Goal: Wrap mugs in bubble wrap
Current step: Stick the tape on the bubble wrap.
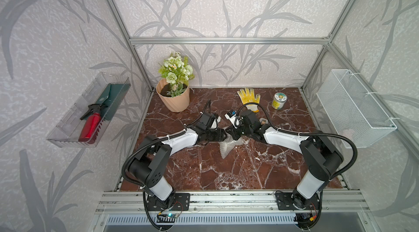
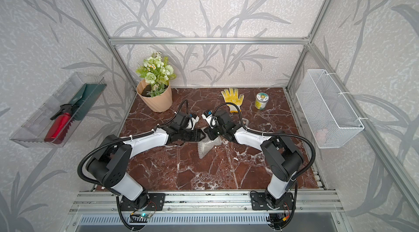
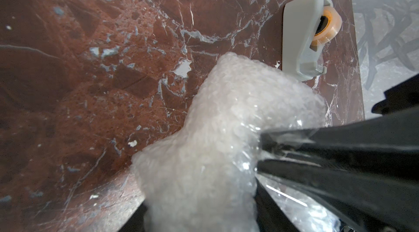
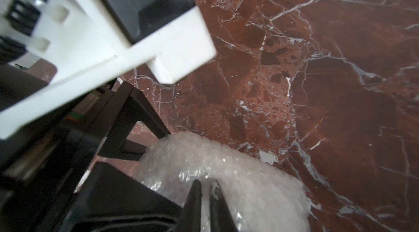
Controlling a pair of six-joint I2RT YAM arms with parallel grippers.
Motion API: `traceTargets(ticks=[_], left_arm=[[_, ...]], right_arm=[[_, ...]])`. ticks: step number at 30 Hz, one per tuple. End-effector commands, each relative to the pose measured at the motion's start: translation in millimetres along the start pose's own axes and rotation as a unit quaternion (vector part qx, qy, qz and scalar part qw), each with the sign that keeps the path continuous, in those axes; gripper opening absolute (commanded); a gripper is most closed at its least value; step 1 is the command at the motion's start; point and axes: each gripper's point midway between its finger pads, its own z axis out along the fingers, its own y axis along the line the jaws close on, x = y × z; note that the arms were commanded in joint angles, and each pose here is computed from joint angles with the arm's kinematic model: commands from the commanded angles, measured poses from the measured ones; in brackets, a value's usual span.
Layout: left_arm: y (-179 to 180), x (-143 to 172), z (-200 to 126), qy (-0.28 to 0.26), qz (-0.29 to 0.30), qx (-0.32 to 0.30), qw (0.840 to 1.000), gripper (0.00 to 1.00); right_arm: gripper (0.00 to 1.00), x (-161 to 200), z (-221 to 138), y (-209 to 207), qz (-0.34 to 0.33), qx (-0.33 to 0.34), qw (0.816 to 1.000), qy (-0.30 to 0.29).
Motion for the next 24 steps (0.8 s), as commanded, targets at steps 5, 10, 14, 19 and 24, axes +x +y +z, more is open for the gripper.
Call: traceTargets(ticks=[5,10,14,19,24], left_arm=[[0.0,7.3,3.4,0.011,-0.002,0.008,1.000,0.57],[0.7,8.7,3.7,0.012,-0.004,0.009,1.000,0.57],[0.9,8.6,4.0,0.012,-0.004,0.009,1.000,0.57],[-0.4,7.8,3.8,0.011,-0.003,0.011,1.000,0.57],[-0.1,7.7,4.2,0.012,-0.004,0.010,1.000,0.57]], right_arm=[[0.15,5.0,-20.0,-9.5,-0.007,0.045,0.999,0.014],[0.21,-9.6,-26.6,-3.4,-0.009,0.035,0.999,-0.003],[0.24,-9.9,-22.9,-7.3,-0.010,0.043,0.999,-0.001],[0.24,-7.9,-17.5,-13.0,-0.012,0.054,0.998,0.003],[0.30,-14.8,-20.8,-12.4,-0.010,0.055,0.998,-0.009]])
